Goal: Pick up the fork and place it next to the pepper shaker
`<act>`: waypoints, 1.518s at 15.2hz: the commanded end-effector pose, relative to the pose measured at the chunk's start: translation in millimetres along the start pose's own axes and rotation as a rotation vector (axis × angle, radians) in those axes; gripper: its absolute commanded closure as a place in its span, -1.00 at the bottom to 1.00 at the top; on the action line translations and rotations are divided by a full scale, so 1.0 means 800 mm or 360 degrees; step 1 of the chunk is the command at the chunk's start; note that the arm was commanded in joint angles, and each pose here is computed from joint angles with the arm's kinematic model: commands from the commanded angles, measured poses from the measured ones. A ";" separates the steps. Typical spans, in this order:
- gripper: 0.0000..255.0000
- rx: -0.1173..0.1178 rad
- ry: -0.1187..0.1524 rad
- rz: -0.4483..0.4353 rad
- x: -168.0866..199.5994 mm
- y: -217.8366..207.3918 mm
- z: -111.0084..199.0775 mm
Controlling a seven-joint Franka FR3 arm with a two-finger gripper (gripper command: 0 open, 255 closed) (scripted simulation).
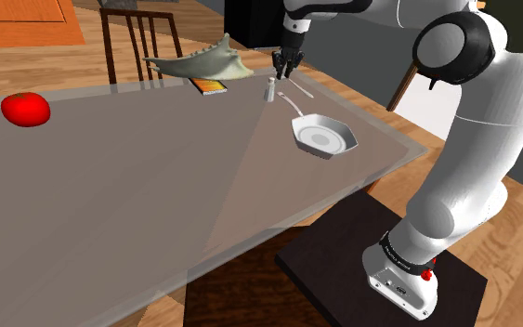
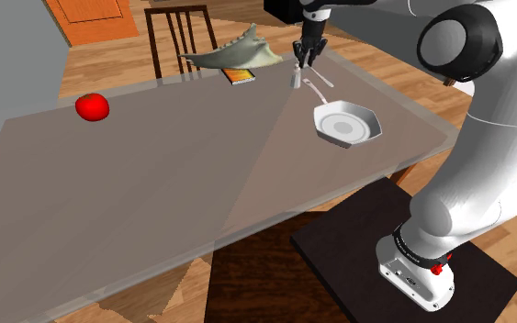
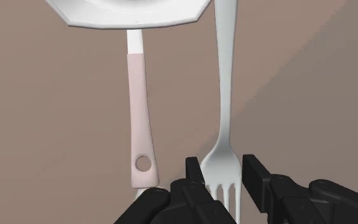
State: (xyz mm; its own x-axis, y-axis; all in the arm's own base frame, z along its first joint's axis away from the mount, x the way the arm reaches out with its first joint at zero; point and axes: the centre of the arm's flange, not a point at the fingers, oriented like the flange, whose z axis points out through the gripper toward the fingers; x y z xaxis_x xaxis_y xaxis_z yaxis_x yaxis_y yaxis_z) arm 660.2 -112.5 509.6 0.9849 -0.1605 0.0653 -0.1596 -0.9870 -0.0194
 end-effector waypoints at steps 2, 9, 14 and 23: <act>1.00 -0.0001 0.0000 -0.0002 0.009 0.023 0.014; 1.00 -0.0001 0.0000 -0.0002 0.006 0.024 0.060; 1.00 -0.0001 0.0000 -0.0002 0.004 0.024 0.093; 1.00 -0.0001 0.0000 -0.0002 0.000 0.026 0.152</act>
State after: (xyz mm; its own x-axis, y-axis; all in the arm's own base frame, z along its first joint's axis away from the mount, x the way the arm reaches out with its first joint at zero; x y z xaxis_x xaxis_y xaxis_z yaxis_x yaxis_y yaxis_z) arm 664.5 -132.2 394.5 0.9851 -0.1588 0.0657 -0.1578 -0.9873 -0.0193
